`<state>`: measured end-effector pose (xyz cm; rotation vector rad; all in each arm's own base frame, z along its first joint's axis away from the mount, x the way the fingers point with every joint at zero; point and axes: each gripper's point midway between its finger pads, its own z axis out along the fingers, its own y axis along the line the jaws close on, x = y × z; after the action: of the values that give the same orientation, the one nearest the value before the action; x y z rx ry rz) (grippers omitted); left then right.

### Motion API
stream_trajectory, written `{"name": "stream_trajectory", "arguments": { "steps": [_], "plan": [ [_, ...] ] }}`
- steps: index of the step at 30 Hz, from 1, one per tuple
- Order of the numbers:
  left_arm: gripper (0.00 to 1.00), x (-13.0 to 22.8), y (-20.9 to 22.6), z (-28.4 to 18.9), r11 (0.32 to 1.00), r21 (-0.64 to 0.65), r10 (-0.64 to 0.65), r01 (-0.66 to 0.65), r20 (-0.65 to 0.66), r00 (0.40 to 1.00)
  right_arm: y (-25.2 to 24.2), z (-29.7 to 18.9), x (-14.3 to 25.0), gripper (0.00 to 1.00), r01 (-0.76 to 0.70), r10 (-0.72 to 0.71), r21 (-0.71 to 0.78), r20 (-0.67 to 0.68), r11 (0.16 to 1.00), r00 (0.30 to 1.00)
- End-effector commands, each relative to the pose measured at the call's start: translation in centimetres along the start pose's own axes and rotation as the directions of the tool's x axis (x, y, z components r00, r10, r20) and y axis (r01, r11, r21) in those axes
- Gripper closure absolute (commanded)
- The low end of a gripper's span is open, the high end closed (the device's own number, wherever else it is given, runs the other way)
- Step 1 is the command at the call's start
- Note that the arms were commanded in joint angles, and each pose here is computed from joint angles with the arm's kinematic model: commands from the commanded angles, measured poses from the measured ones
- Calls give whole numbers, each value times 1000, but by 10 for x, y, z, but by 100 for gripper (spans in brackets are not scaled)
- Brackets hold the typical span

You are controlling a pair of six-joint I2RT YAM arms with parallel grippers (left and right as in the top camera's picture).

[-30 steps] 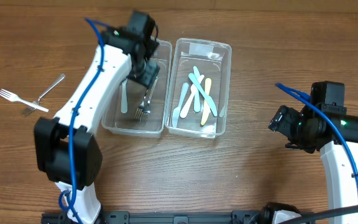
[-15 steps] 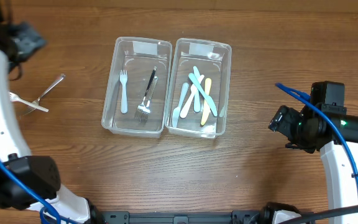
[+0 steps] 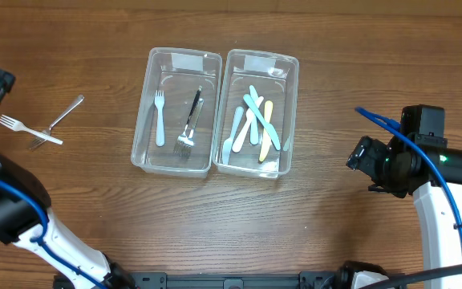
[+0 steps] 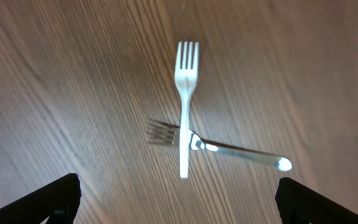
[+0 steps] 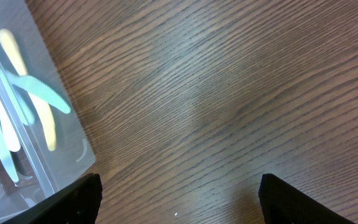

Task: Pack container
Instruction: 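Move the left gripper back to the forks and grasp the white plastic fork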

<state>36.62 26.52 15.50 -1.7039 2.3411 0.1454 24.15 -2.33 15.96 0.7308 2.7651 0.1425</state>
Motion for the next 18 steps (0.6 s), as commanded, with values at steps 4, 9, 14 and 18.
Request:
{"name": "stream_trajectory", "arguments": {
  "steps": [4, 9, 14, 18],
  "plan": [
    [0, 9, -6, 62, 1000, -24, -5, 3, -110, 994, 2, -1, -2, 17, 9, -9, -7, 9, 1000, 1000],
    [0, 21, -5, 103, 998, -67, 1, -13, -179, 984, 2, -1, -2, 17, 9, -9, -7, 9, 1000, 1000],
    [0, 33, 1, 136, 993, -103, 24, -50, -237, 971, 2, -1, -2, 17, 9, -9, -6, 8, 1000, 1000],
    [0, 38, 3, 152, 991, -118, 23, -55, -258, 966, 2, -1, -2, 17, 8, -8, -6, 8, 1000, 1000]
  ]
}}
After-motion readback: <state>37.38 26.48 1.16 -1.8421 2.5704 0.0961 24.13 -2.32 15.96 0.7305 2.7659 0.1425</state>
